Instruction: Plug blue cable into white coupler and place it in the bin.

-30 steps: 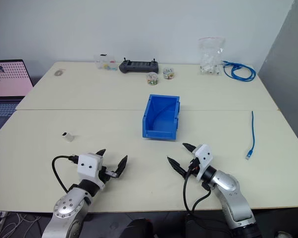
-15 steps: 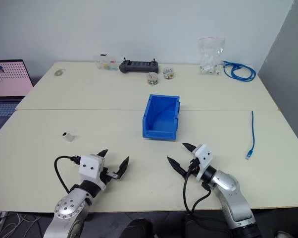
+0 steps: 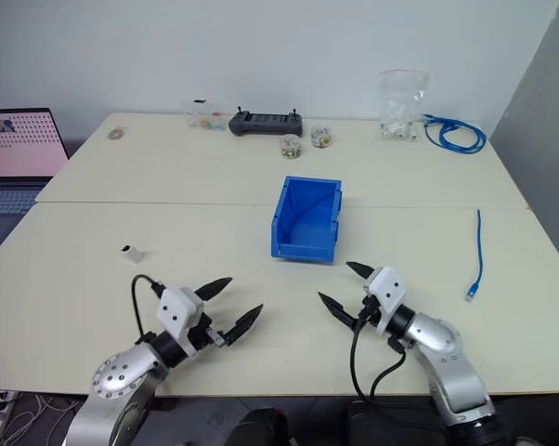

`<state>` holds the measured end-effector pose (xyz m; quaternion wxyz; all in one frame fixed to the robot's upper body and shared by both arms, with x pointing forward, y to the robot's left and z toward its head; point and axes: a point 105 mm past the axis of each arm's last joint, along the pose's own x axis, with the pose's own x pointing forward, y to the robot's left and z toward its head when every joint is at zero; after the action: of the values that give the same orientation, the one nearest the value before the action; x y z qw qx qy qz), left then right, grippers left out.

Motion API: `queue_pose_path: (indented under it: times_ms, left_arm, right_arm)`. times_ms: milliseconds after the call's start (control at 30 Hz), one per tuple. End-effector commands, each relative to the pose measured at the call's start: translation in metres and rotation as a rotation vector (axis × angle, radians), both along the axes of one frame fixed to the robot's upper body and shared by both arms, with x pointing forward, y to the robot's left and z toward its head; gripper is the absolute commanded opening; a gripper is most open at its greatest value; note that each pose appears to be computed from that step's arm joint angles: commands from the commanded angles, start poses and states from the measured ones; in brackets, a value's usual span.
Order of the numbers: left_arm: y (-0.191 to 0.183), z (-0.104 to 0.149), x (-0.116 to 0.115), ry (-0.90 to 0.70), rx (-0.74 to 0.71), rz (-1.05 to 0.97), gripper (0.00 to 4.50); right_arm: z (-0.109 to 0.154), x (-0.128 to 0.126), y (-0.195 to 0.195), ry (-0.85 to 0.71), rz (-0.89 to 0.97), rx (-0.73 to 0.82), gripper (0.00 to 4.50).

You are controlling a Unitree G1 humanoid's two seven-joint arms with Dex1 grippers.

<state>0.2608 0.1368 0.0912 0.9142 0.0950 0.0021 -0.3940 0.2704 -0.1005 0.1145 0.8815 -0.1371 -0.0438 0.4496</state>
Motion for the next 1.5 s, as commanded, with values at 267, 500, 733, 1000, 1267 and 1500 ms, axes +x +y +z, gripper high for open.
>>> queue_pose_path:
  times_ms: [267, 500, 733, 1000, 1267, 1500]
  left_arm:
    - [-0.044, 0.025, -0.008, 0.093, 0.094, -0.414, 4.50]
    - [-0.055, 0.029, 0.002, 0.062, 0.119, -0.416, 4.50]
    - [-0.063, 0.025, 0.000, 0.054, 0.153, -0.431, 4.50]
    - [-0.068, 0.026, 0.002, 0.040, 0.164, -0.429, 4.50]
    - [-0.066, 0.027, 0.004, 0.030, 0.187, -0.421, 4.50]
    - [-0.056, 0.023, 0.007, 0.027, 0.239, -0.402, 4.50]
  right_arm:
    - [0.042, 0.003, -0.126, 0.058, 0.072, -0.609, 4.44]
    - [0.029, 0.019, -0.207, 0.188, 0.090, -1.083, 4.44]
    - [0.020, 0.049, -0.232, 0.236, 0.157, -1.358, 4.44]
    - [0.015, 0.073, -0.215, 0.194, 0.261, -1.462, 4.44]
    - [0.006, 0.078, -0.206, 0.215, 0.362, -1.531, 3.01]
    - [0.000, 0.082, -0.182, 0.189, 0.418, -1.442, 1.36]
